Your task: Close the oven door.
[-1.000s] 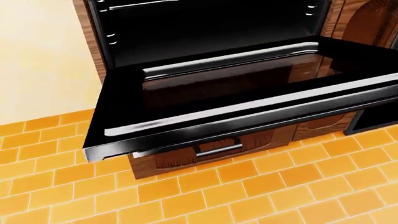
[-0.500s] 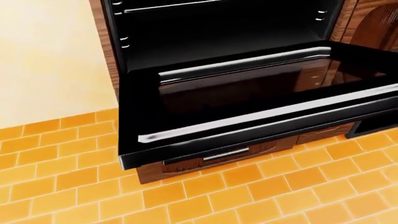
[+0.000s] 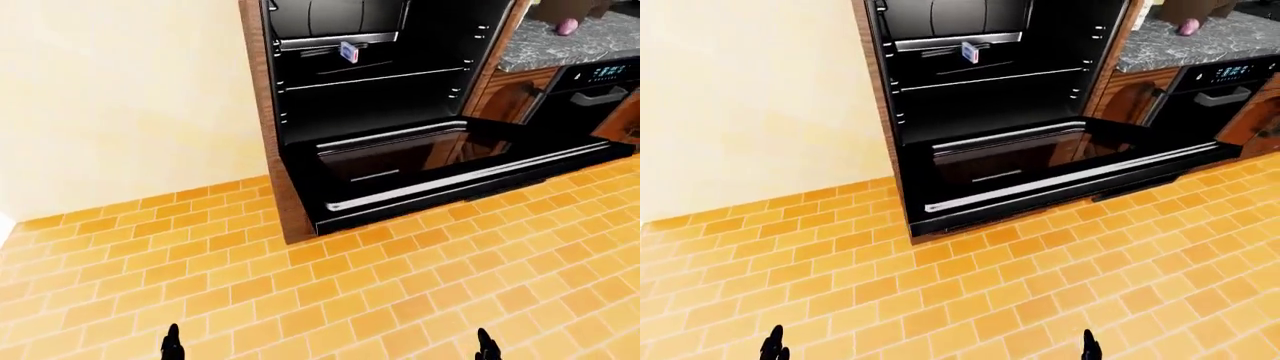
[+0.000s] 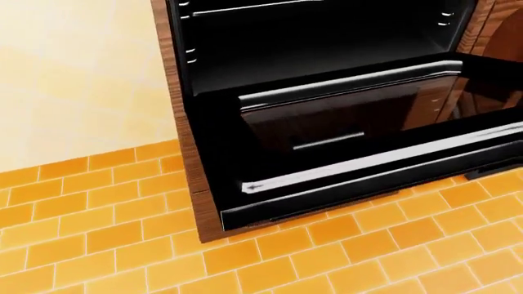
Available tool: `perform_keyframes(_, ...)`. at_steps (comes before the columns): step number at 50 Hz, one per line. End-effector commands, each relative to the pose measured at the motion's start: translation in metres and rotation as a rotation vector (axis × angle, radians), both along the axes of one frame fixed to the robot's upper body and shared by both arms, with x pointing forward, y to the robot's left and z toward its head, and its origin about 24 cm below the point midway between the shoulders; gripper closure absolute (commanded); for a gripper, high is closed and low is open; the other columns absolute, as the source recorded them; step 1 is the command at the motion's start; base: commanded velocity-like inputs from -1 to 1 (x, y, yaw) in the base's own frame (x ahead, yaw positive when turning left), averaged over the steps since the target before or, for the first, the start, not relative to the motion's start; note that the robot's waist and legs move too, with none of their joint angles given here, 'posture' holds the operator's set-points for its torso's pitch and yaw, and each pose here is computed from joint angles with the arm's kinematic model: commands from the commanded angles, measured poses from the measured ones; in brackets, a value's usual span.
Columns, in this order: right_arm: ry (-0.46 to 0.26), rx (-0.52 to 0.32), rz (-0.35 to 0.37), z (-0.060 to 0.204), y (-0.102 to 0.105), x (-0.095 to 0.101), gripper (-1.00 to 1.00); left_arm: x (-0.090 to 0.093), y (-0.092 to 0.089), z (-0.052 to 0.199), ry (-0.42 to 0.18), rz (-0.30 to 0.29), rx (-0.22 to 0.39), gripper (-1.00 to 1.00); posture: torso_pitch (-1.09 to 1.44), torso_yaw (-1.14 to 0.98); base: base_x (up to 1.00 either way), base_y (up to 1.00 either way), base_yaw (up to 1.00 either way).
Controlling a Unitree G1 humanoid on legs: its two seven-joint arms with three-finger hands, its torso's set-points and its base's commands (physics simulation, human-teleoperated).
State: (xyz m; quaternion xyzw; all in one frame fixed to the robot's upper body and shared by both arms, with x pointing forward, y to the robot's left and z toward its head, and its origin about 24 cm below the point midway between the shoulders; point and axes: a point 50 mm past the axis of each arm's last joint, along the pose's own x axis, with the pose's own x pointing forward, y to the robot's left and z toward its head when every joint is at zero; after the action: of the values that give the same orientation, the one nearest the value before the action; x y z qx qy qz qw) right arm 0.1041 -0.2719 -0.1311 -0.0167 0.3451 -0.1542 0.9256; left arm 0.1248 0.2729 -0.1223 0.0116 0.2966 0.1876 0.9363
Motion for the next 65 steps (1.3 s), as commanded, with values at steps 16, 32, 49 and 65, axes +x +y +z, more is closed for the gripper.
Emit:
perform_keyframes(16, -0.040, -0.025, -0.003, 0.0058, -0.0070, 0.0062, -1.00, 0.0102, 0.0037, 0.0070, -0.054, -0.006, 0.022, -1.00, 0.00, 0.00, 0.00, 0.28, 0.00)
perform_keyframes(32, -0.034, -0.026, -0.001, 0.0053, -0.0067, 0.0054, -1.00, 0.0085, 0.0029, 0.0062, -0.051, -0.007, 0.022, -1.00, 0.00, 0.00, 0.00, 0.27, 0.00)
perform_keyframes(49, -0.062, -0.061, 0.020, 0.0078, -0.0055, 0.0064, -1.00, 0.0079, 0.0034, 0.0062, -0.050, -0.007, 0.023, -1.00, 0.00, 0.00, 0.00, 0.07, 0.00)
perform_keyframes(65, -0.078, -0.209, 0.081, 0.0124, -0.0048, 0.0054, -1.00, 0.0085, 0.0023, 0.0060, -0.049, -0.011, 0.022, -1.00, 0.00, 0.00, 0.00, 0.00, 0.00)
